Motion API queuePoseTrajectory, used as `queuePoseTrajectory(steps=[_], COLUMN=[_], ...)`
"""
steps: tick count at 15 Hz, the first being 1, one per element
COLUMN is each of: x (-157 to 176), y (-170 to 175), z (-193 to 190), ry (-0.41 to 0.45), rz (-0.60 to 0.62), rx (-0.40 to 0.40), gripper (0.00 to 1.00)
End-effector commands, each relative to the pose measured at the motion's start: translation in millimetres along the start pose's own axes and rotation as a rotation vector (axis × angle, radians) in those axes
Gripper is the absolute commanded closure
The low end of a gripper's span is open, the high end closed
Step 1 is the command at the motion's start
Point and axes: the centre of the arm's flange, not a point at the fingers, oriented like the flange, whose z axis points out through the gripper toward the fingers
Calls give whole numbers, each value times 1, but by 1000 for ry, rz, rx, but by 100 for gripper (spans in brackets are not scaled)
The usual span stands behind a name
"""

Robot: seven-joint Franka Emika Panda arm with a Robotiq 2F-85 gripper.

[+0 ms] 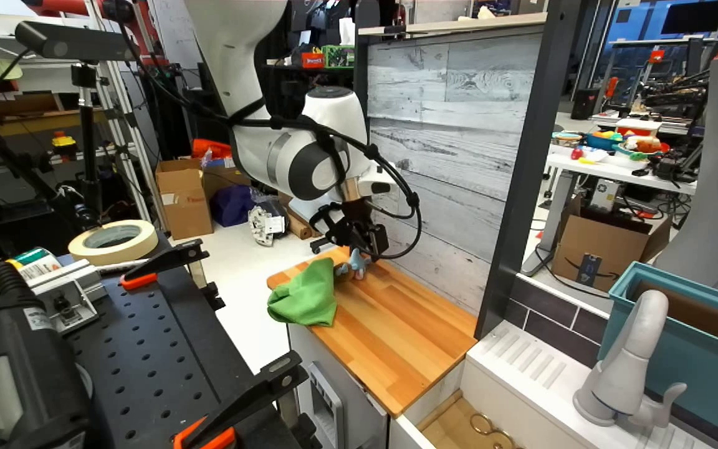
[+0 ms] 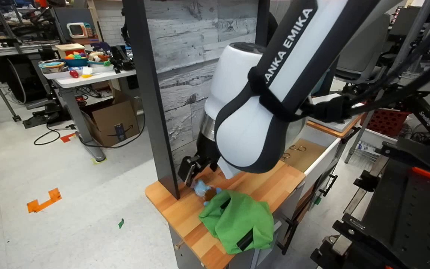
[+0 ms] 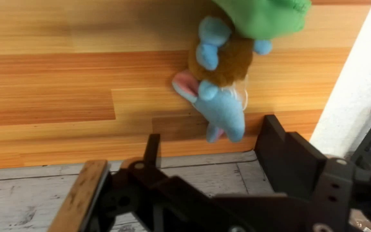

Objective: Move the blue object to the left

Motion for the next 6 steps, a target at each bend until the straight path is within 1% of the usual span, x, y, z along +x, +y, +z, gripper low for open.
queuePoseTrajectory(steps=[1,6], x=[-3,-4], y=[1,1], z=[-4,0], ry=[-6,-6], rz=[-3,-3], rx=[-1,-2], gripper=[0,0])
